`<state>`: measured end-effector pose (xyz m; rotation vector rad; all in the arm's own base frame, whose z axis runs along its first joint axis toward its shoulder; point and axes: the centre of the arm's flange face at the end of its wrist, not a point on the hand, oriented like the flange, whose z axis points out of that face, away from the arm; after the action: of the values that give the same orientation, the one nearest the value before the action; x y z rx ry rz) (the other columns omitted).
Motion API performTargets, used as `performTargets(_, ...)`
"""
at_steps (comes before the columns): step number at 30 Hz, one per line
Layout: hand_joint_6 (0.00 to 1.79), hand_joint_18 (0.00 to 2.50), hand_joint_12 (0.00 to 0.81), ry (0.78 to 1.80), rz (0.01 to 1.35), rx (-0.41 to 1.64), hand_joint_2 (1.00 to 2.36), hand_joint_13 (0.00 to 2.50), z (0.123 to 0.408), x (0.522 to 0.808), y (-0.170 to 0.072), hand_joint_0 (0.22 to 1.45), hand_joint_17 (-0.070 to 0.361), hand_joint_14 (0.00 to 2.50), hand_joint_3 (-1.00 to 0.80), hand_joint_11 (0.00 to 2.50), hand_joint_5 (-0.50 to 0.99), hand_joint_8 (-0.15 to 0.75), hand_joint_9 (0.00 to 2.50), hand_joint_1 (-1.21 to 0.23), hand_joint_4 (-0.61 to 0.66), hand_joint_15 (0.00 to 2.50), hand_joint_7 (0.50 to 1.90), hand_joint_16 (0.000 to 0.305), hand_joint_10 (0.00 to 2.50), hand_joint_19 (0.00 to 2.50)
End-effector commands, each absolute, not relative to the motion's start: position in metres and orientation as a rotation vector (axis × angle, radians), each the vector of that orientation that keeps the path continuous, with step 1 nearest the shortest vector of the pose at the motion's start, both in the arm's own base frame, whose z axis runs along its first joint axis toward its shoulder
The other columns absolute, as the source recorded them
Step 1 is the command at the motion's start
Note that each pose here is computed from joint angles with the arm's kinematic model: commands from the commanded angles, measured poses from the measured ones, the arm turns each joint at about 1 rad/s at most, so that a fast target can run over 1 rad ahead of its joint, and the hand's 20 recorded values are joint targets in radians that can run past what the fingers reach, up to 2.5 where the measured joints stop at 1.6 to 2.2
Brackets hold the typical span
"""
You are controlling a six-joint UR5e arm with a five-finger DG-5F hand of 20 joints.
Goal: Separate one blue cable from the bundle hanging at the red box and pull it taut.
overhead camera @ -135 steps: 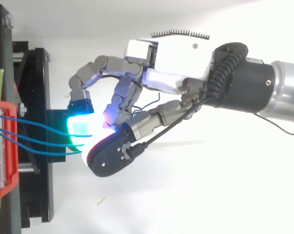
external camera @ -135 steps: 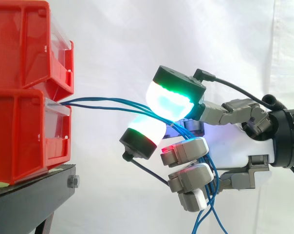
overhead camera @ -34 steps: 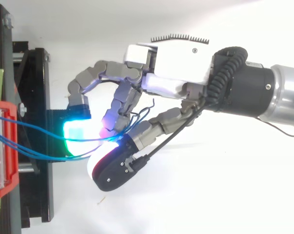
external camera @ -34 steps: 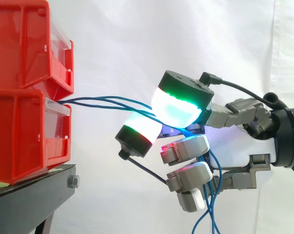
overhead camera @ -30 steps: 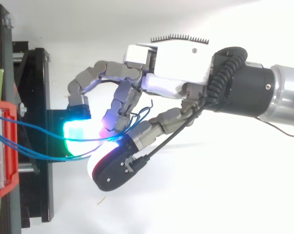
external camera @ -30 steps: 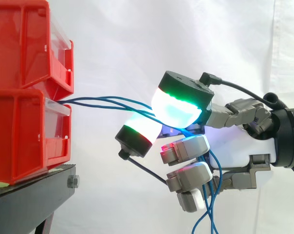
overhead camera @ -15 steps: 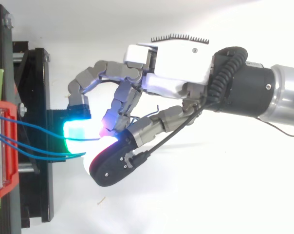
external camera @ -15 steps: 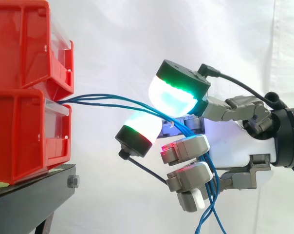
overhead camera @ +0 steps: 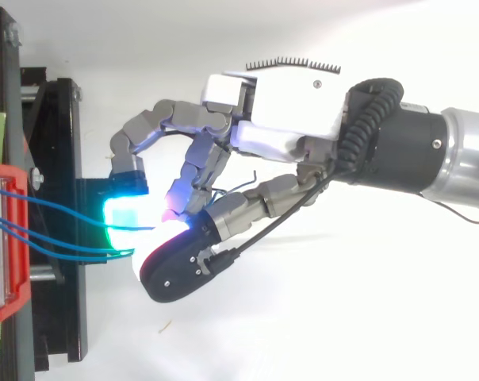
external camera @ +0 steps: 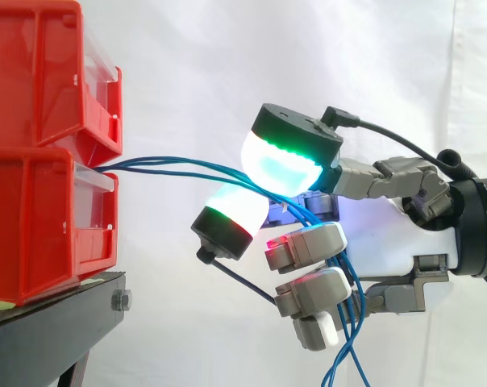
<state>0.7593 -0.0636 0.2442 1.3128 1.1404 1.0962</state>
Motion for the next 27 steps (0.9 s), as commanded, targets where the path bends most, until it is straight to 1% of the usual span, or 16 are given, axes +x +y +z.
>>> performTargets(1,0.90,0.94,0.316,1.140,1.096,1.313,1.01,1.16,0.2444,0.7593,-0.0629,0.69,0.105,0.02,-0.35,1.62,-0.16,0.213,1.24,-0.92,-0.10,1.38,1.15,0.047,0.00,0.87)
performTargets(4,0.91,0.95,0.315,1.140,1.096,1.313,1.01,1.16,0.2444,0.7593,-0.0629,0.70,0.105,0.02,-0.39,1.63,-0.16,0.205,1.23,-0.93,-0.11,1.37,1.12,0.047,0.00,0.86)
performTargets(5,0.91,0.94,0.315,1.141,1.095,1.314,1.01,1.16,0.2433,0.7594,-0.0629,0.71,0.105,0.02,-0.41,1.62,-0.16,0.216,1.23,-0.92,-0.11,1.37,1.12,0.047,0.00,0.86)
performTargets(7,0.92,0.95,0.310,1.140,1.096,1.313,1.00,1.15,0.2444,0.7593,-0.0629,0.73,0.105,0.02,-0.50,1.62,-0.16,0.211,1.21,-0.93,-0.10,1.37,1.15,0.047,0.00,0.84)
performTargets(10,0.94,0.97,0.314,1.140,1.096,1.313,1.00,1.15,0.2444,0.7593,-0.0629,0.74,0.103,0.02,-0.50,1.63,-0.17,0.227,1.19,-0.91,-0.04,1.36,1.15,0.046,0.00,0.82)
performTargets(14,0.95,0.98,0.320,1.141,1.095,1.314,1.00,1.16,0.2443,0.7592,-0.0619,0.72,0.102,0.03,-0.50,1.61,-0.17,0.237,1.19,-0.90,-0.01,1.36,1.08,0.046,0.00,0.82)
performTargets(18,0.95,0.99,0.325,1.142,1.094,1.314,1.00,1.17,0.2431,0.7593,-0.0619,0.67,0.102,0.02,-0.50,1.64,-0.17,0.243,1.19,-0.92,-0.01,1.37,1.03,0.045,0.00,0.83)
performTargets(19,0.95,0.99,0.325,1.141,1.097,1.312,1.00,1.17,0.2444,0.7594,-0.0608,0.63,0.102,0.02,-0.50,1.64,-0.17,0.236,1.19,-0.89,0.00,1.36,1.04,0.045,0.00,0.83)
performTargets(20,0.95,0.98,0.325,1.144,1.097,1.312,1.00,1.17,0.2433,0.7597,-0.0596,0.63,0.102,0.02,-0.50,1.62,-0.17,0.239,1.19,-0.88,0.01,1.38,1.04,0.045,0.00,0.84)
performTargets(22,0.94,1.00,0.338,1.142,1.098,1.311,1.00,1.17,0.2444,0.7595,-0.0596,0.56,0.107,0.02,-0.50,1.59,-0.18,0.252,1.16,-0.82,0.03,1.37,1.03,0.048,0.06,0.84)
performTargets(24,0.94,1.00,0.343,1.142,1.098,1.311,1.00,1.17,0.2444,0.7596,-0.0586,0.55,0.109,0.02,-0.50,1.56,-0.18,0.260,1.16,-0.79,0.04,1.37,1.01,0.048,0.08,0.85)
performTargets(27,0.94,1.00,0.350,1.144,1.097,1.312,1.00,1.17,0.2443,0.7595,-0.0586,0.52,0.113,0.02,-0.50,1.53,-0.18,0.266,1.15,-0.67,0.05,1.36,0.99,0.050,0.11,0.85)
